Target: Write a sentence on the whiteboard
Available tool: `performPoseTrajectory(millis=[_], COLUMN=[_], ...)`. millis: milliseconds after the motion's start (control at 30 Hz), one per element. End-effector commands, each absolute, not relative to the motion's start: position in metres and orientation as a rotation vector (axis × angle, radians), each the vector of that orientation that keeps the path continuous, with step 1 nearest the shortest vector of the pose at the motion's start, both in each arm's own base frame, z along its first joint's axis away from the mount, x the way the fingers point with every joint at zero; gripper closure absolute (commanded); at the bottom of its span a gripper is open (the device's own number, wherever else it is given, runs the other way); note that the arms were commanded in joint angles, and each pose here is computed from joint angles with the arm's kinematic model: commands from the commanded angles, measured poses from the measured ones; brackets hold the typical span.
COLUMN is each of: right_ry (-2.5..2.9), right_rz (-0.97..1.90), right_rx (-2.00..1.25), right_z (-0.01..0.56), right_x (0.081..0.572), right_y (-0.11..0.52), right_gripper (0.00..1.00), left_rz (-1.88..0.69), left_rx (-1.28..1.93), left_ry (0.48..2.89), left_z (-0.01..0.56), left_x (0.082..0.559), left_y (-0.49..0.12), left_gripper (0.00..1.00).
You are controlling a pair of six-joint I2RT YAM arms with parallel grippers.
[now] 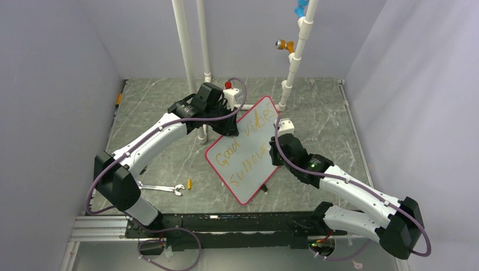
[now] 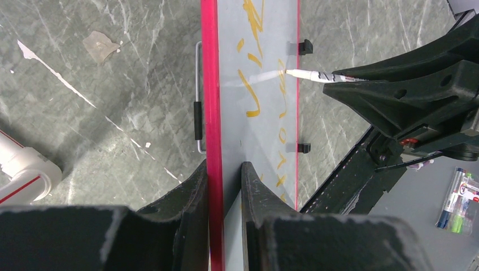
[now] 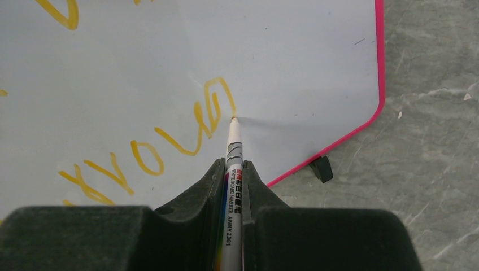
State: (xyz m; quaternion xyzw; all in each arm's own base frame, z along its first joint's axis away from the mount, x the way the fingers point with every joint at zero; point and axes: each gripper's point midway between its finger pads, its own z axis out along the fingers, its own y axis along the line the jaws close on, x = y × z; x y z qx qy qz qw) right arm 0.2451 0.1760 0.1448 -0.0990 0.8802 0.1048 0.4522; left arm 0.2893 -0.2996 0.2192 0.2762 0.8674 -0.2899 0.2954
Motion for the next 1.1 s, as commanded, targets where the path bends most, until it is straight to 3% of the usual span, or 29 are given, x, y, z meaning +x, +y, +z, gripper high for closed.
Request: performPoseTrajectory(millis=[0, 267, 1067], right_ry=[2.113, 2.005, 2.045], right_rz=[0.276, 0.309, 0.543], right_rx=[-0.161, -0.055, -0.063], right_z=[0.166, 0.199, 0.188], right_x=[0.246, 0.259, 0.291], right_y=[0.167, 0.156, 0.171], right_gripper=[1.0, 1.0, 1.0], left_rz=[-0.699, -0.675, -0.642], left_rx=[0.789, 0.808, 0.826], left_ry=[2.25, 2.263, 2.282], left_z=[0.226, 0.222, 0.214], left_x=[0.291, 0.292, 0.292], left_y=[-0.292, -0.289, -0.285], left_gripper=[1.0, 1.0, 1.0])
